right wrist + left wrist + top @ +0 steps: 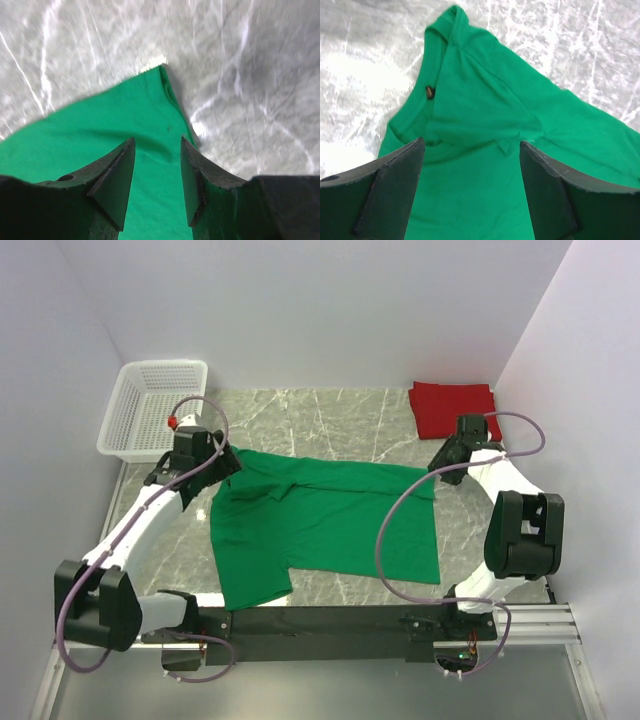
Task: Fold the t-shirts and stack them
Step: Fold the tshirt
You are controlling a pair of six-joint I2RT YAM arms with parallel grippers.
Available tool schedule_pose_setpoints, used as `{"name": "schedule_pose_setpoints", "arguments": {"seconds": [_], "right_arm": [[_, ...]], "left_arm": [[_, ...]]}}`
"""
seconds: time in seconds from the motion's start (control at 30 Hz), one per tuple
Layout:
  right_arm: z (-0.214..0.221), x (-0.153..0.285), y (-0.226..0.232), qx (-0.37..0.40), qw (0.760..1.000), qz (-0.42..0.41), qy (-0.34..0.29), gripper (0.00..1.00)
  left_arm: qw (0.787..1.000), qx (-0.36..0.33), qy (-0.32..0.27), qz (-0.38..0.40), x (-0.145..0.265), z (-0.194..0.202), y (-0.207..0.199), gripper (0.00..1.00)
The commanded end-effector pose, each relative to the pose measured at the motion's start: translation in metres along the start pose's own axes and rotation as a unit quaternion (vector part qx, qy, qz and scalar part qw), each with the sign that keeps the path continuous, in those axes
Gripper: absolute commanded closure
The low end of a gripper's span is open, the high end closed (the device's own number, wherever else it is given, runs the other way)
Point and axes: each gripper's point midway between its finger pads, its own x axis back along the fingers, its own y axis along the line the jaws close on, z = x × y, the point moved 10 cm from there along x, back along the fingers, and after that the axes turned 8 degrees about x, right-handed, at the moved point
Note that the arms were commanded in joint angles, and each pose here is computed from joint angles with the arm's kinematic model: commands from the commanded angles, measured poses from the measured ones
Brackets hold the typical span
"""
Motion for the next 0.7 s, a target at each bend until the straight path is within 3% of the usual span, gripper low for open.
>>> {"name": "schedule_pose_setpoints", "arguments": {"seconds": [0.0,0.3,0.67], "right_arm": [[-0.025,-0.003,0.001,-0.002,0.999,-0.018,-0.04,0.52],[-0.035,-0.027,-0.008,-0.017,0.998,-0.046,-0.024,0.52],[-0.028,-0.051,-0.011,-0.021,0.998,-0.059,0.003,0.52]], "left_arm": [[0.999,-0.019,-0.04,0.008,-0.01,-0.019,-0.011,0.18],[0.997,-0.074,-0.01,-0.029,-0.083,-0.029,-0.022,0.26],[0.995,-0.08,-0.013,-0.054,-0.134,-0.041,-0.029,0.3]]}}
